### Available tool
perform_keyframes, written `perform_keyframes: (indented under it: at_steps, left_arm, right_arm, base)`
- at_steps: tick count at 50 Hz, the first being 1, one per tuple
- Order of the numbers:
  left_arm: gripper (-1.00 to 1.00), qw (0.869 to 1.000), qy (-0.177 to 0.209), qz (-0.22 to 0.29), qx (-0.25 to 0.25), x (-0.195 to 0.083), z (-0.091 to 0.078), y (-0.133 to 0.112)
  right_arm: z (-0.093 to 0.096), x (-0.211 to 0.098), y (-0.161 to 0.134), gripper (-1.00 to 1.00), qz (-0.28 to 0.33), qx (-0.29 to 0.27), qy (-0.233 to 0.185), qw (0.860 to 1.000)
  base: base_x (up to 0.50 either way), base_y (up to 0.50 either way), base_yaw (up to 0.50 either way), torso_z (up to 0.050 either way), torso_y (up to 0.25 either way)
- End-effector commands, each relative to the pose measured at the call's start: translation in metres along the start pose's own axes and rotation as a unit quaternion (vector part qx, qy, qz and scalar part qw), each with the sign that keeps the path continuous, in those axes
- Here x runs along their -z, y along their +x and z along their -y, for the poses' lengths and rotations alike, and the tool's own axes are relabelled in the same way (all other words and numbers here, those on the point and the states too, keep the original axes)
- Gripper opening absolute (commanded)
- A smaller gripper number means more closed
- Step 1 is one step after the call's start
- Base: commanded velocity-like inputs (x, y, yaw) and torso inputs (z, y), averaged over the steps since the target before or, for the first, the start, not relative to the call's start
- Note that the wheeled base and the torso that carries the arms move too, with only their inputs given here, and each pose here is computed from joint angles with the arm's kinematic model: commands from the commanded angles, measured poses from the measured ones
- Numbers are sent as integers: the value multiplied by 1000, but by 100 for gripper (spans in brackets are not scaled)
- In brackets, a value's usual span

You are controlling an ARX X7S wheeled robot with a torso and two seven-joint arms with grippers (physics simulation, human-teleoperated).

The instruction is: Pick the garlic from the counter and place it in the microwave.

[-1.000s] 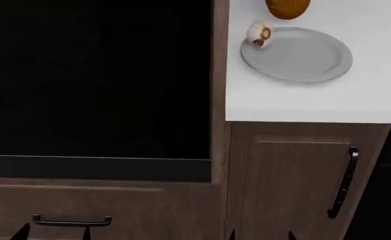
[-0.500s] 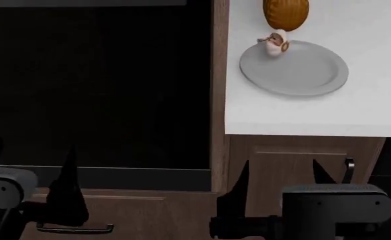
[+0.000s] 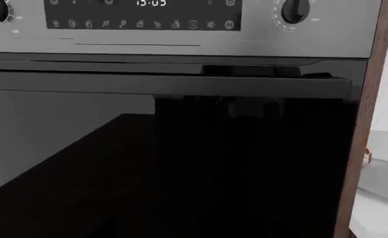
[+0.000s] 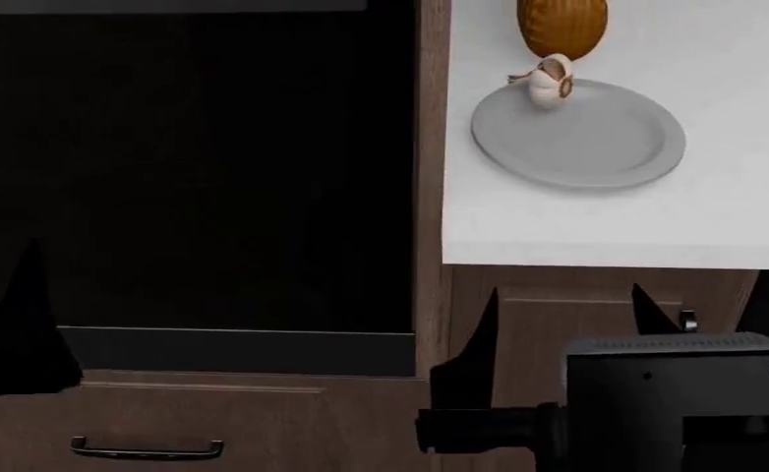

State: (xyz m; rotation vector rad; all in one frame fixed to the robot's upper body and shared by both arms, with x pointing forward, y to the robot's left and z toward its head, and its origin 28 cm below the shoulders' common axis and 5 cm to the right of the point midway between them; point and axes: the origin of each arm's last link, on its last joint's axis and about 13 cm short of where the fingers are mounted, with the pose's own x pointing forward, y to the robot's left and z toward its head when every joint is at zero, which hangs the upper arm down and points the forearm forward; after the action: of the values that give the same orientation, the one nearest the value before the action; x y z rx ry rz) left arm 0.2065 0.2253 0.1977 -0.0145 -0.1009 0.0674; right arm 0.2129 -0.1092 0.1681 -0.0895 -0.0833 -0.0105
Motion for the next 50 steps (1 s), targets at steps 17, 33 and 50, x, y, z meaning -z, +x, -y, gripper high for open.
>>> perform_keyframes:
  at_steps: [17,33,50]
  left_arm:
    - [100,970,-100,80,-208,-9,-79,-16]
    - [100,973,-100,71,-198,-6,-78,-16]
    - [100,972,-86,48,-212,-5,-78,-14]
  right_arm:
    - [1,-3,5,100,6,13,-22,1000]
    - [3,-2,4,100,7,17,-27,999]
    - [2,-2,2,100,9,19,-32,999]
  base:
    - [0,0,0,0,0]
    - [0,0,0,0,0]
    - [12,-3,-6,1,-4]
